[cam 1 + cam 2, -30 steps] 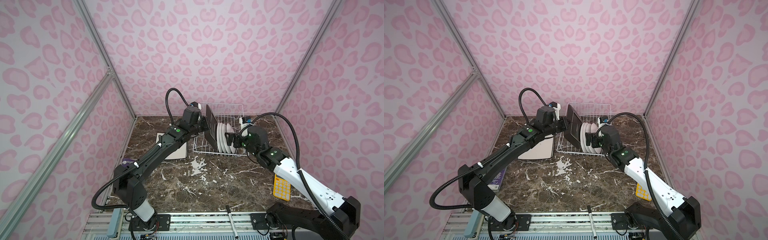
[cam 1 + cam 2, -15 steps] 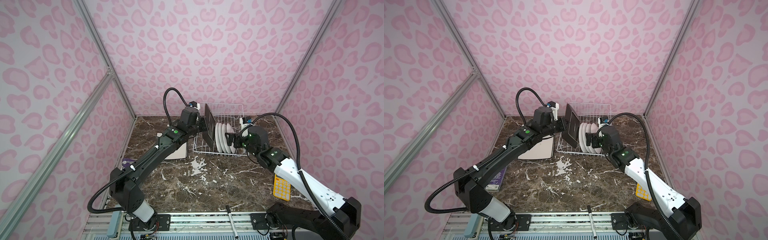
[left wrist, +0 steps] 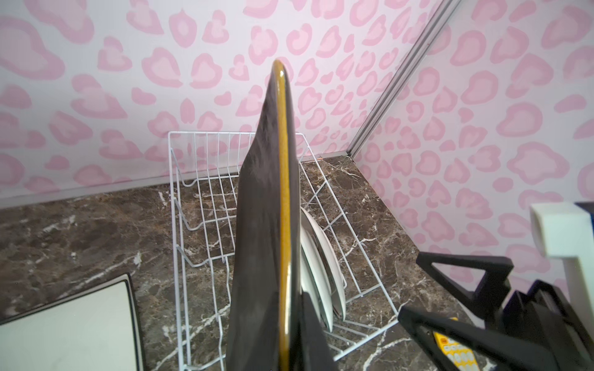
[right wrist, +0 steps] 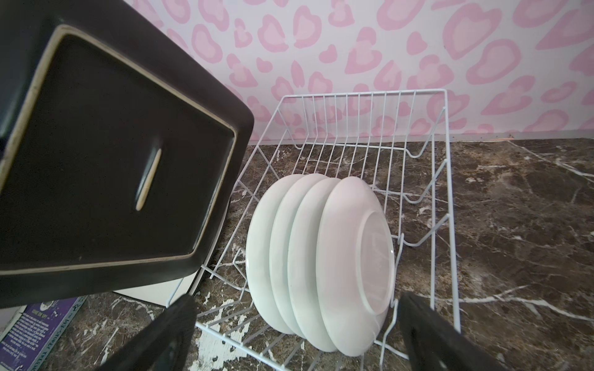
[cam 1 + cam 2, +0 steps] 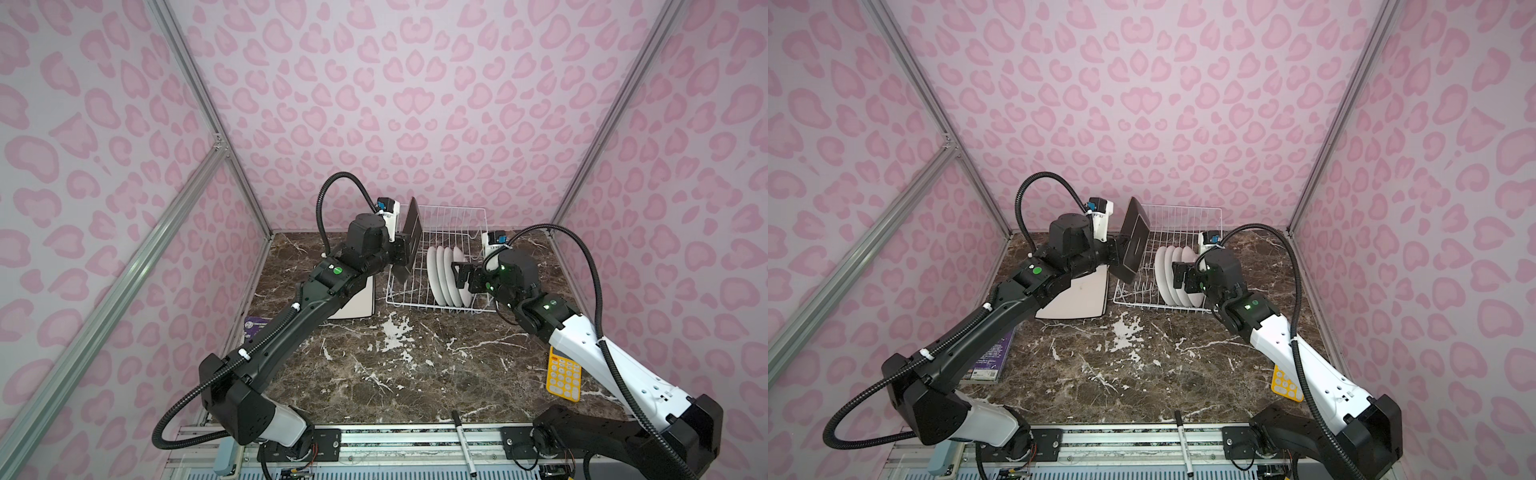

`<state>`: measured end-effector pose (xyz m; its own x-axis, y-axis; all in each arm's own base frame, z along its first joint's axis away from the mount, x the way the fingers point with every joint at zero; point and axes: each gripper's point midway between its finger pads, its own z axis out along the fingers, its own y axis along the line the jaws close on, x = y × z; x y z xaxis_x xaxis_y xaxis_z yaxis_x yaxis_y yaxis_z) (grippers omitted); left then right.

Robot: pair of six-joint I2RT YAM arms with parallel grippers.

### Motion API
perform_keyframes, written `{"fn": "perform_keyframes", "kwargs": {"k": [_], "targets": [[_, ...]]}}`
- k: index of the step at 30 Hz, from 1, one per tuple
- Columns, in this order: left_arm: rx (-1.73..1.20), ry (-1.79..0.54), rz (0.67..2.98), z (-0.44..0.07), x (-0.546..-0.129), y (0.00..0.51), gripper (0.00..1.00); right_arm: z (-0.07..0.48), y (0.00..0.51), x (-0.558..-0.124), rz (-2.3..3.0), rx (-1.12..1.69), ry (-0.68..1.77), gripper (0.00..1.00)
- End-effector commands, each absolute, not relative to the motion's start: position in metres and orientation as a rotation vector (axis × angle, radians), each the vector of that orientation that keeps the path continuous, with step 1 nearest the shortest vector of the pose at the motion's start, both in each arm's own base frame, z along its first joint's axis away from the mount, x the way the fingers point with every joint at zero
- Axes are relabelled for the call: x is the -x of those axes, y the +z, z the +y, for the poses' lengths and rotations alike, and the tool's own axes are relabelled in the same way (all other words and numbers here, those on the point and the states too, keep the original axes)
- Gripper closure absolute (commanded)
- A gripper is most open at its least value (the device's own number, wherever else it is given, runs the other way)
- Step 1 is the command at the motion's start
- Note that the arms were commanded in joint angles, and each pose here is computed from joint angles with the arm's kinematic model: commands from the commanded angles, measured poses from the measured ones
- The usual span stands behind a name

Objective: Unload the plates from the dish rack

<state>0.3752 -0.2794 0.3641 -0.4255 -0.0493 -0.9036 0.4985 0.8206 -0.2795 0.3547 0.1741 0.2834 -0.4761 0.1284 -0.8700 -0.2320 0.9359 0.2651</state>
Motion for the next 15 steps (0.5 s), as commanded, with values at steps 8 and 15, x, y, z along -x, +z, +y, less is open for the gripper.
{"fn": "perform_keyframes", "kwargs": {"k": [8,15], "targets": [[-0.610,-0.517,1.539,-0.281,-0.356,0.432,0.96,0.168,0.297,-0.366,2.010,-0.092,0.686,0.01],[-0.742,-0.314,1.430,-0.267,-0.347,0.423,0.96,0.150,0.309,-0.379,1.956,-0.263,0.964,0.01]]}}
